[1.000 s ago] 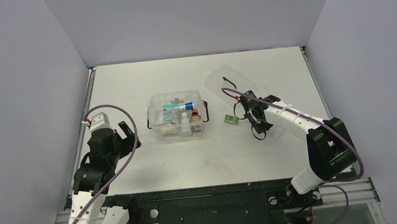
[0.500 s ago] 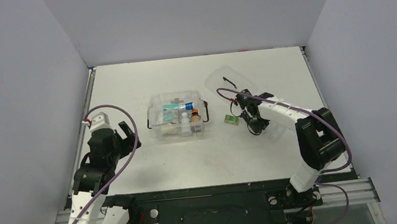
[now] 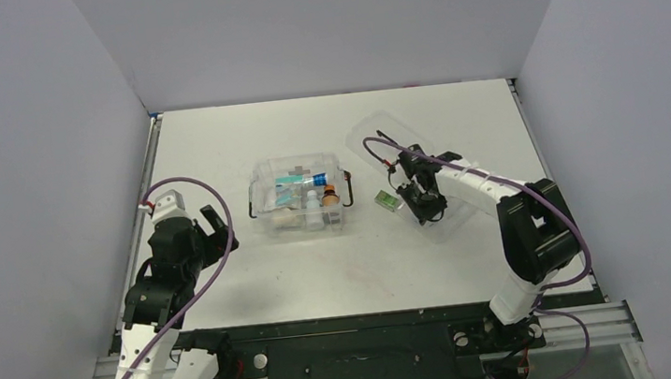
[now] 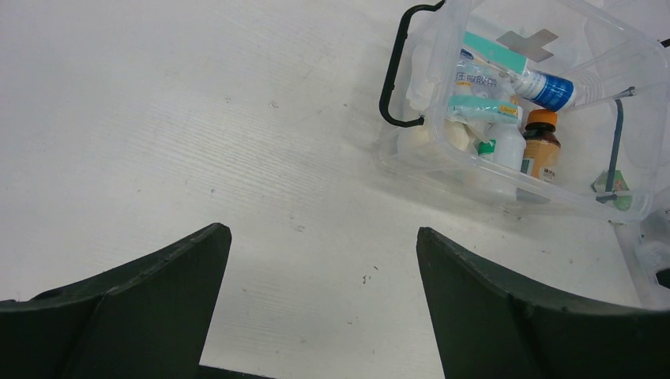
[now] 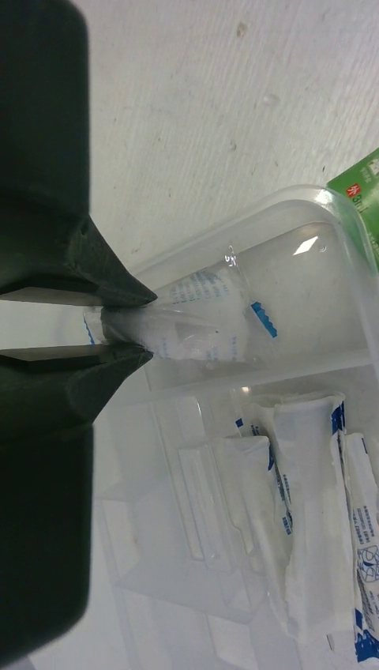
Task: Organize the medicine kit
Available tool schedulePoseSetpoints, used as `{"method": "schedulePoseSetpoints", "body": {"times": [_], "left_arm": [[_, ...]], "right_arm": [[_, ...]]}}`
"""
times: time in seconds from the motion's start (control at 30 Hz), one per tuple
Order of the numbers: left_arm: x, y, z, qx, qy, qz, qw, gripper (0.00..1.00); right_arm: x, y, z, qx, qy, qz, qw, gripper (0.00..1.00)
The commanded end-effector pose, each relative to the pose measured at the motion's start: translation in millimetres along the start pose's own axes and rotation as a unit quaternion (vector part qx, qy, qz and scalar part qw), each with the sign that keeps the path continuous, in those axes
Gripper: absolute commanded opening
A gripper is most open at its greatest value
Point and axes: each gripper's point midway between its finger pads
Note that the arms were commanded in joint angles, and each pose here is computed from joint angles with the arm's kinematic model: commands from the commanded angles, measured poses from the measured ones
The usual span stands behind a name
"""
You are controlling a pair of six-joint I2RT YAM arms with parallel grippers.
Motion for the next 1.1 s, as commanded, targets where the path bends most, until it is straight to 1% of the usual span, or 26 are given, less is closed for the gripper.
{"method": "schedulePoseSetpoints", "body": {"times": [0.0,0.2,0.27,0.47,0.63,0.7,0.73,0.8,0.97,1.07], "left_arm": [[-8,3,12,-0.017,0.004,-0.014,1.000,0.87],[-9,3,11,-0.016,0.004,-0.014,1.000,0.87],[-9,3,11,-0.015,0.003,-0.014,1.000,0.87],[-9,2,10,-0.012,0.002,-0.015,1.000,0.87],[-9,1,9,-0.010,0.001,-0.013,1.000,0.87],[-9,0,9,-0.008,0.001,-0.012,1.000,0.87],[-9,0,9,-0.009,0.001,-0.012,1.000,0.87],[-8,-1,9,-0.008,0.002,-0.010,1.000,0.87],[-8,-1,9,-0.007,0.002,-0.009,1.000,0.87],[-7,-2,9,-0.007,0.003,-0.006,1.000,0.87]], "right_arm": [[29,0,20,-0.032,-0.023,0.053,0.998,0.02],[63,-6,19,-0.032,-0.020,0.067,0.997,0.04],[78,-6,19,-0.037,-0.005,0.068,0.997,0.04],[106,-7,13,-0.046,0.004,0.079,0.996,0.07],[117,-5,8,-0.051,0.008,0.069,0.996,0.10],[119,1,9,-0.062,0.010,0.064,0.996,0.15],[119,2,9,-0.064,0.010,0.061,0.996,0.19],[116,7,12,-0.073,0.007,0.050,0.996,0.25],[105,24,23,-0.099,-0.003,0.026,0.995,0.33],[101,32,29,-0.109,-0.006,0.017,0.994,0.36]]}}
Point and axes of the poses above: each gripper's point midway between its finger pads, its own y axis back along the fingers, its own x axis along the line the jaws close on, z = x × y, and after that the axes turned 10 degrees about y, right-handed
